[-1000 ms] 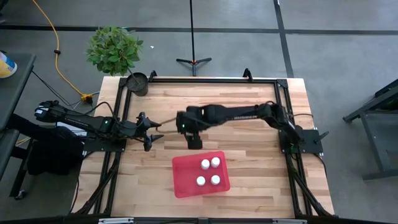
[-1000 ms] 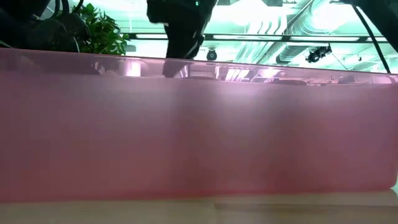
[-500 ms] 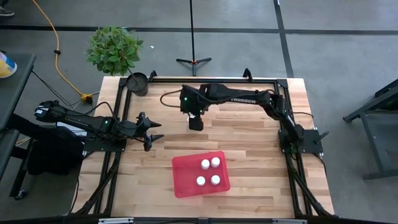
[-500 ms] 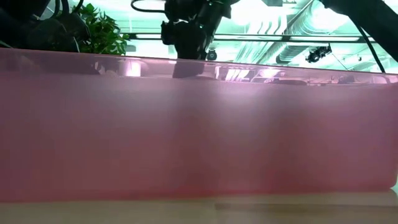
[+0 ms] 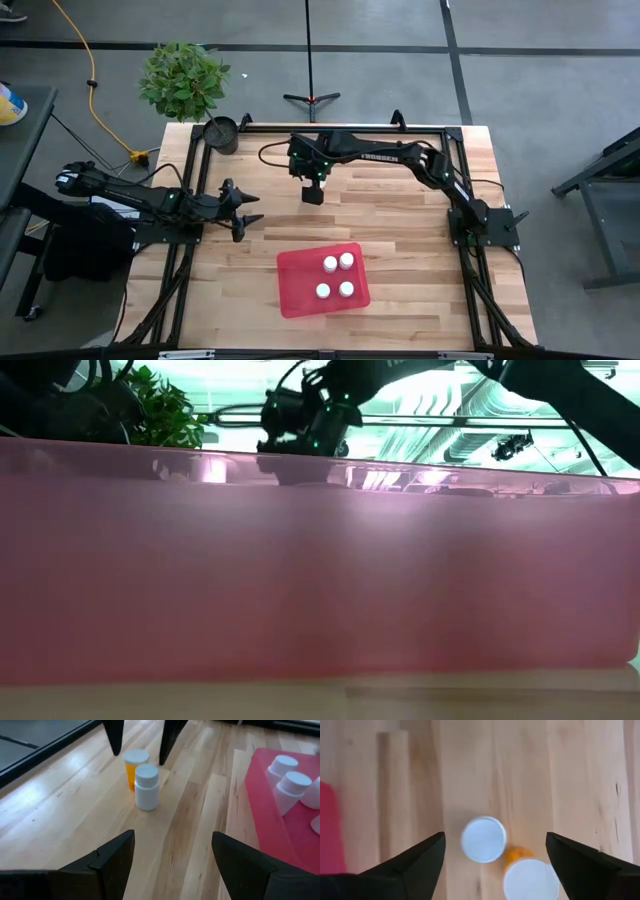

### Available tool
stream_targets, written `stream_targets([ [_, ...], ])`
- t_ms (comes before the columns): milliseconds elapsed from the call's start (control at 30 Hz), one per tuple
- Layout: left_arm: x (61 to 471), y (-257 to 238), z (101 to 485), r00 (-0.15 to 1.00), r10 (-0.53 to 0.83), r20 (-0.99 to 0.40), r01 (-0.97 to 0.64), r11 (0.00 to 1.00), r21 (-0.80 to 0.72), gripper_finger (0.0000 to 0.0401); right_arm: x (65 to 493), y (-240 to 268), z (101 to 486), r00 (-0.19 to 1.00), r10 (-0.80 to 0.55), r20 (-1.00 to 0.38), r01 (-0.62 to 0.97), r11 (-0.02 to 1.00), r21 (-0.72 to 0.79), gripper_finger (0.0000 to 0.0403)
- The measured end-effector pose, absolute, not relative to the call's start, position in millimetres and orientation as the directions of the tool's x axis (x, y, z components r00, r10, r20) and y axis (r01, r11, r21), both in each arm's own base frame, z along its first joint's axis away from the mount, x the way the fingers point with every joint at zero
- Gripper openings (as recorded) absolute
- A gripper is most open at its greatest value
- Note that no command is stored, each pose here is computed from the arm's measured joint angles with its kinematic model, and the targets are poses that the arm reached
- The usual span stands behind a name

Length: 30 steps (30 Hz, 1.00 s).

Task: Pick and place pill bottles into a basket
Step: Put the white pill bottle into the red bin

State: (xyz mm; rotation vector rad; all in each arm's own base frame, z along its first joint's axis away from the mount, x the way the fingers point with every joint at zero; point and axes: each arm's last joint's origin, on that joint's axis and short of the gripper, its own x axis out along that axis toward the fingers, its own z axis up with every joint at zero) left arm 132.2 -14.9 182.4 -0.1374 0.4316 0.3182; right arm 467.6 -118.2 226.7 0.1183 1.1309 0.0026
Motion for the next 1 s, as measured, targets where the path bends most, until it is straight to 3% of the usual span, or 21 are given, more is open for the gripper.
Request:
stream_targets([
  [1000, 131.4, -14.8, 180.3, 0.849, 0.275, -0.450, -0.337, 0.940, -0.061, 0.0298, 478.7, -103.7, 192.5, 0.368, 0.167, -0.915, 0.075, 0.975, 0.208, 0.0342],
])
